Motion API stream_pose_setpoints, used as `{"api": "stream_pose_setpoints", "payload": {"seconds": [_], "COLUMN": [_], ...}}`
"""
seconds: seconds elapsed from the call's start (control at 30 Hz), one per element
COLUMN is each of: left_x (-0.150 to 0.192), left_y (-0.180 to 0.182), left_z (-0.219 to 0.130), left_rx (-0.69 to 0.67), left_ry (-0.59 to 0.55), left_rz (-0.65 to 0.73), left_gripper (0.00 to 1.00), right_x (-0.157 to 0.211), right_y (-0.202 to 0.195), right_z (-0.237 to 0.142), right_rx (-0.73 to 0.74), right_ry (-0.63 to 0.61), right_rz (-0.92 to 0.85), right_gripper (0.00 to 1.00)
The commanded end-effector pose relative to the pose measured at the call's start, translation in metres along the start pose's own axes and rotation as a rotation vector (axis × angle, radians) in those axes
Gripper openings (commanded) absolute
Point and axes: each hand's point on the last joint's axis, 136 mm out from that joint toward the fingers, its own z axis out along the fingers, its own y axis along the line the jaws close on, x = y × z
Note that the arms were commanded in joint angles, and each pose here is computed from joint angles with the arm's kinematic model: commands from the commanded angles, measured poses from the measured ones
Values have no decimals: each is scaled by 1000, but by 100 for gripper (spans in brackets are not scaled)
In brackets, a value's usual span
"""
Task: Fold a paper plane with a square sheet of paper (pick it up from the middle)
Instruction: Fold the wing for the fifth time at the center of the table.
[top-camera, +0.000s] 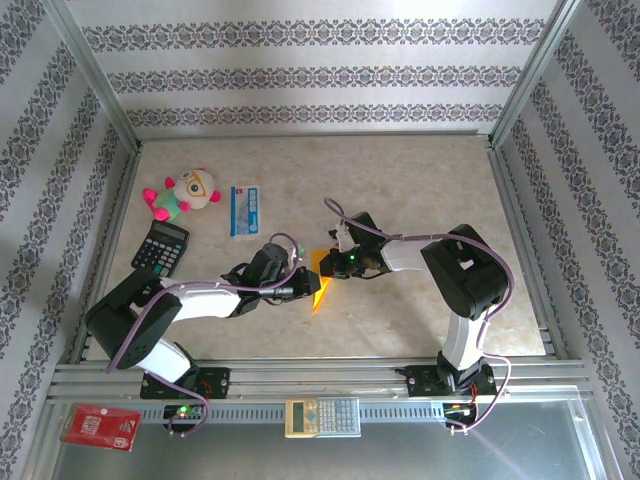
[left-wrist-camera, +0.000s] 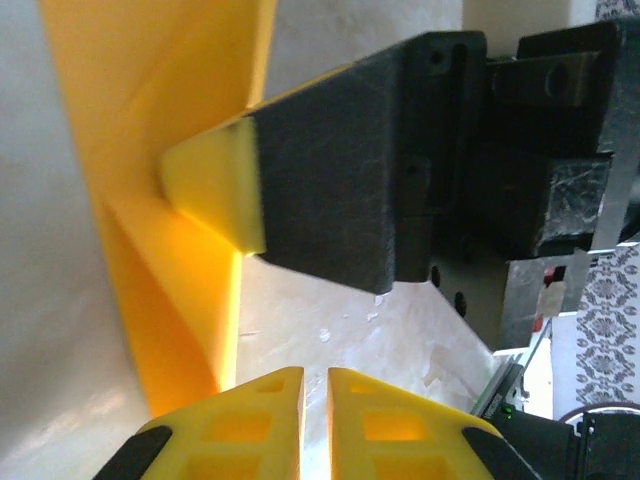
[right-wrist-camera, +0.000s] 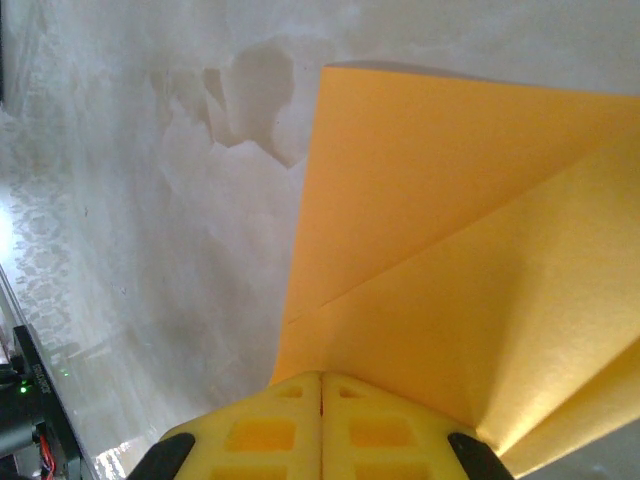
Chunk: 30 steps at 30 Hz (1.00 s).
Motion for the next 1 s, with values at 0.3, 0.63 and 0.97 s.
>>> {"api": "stream_pose_setpoints", "payload": {"seconds": [0.3, 0.63, 0.97], "left_x": [10, 16, 18], "left_y": [12, 23, 33], "left_z": [17, 18, 16], "left_rx": [-42, -72, -104], "left_ry": [53, 70, 73], "left_rz": [26, 20, 12], "left_gripper": [15, 15, 15], "right_x": [7, 2, 2], "right_y": [-14, -7, -8], "right_z": [5, 4, 6], "right_rx": [23, 5, 5], "right_ry": [21, 15, 18], "right_rz": [22, 18, 17], "right_gripper": [7, 9, 9]}}
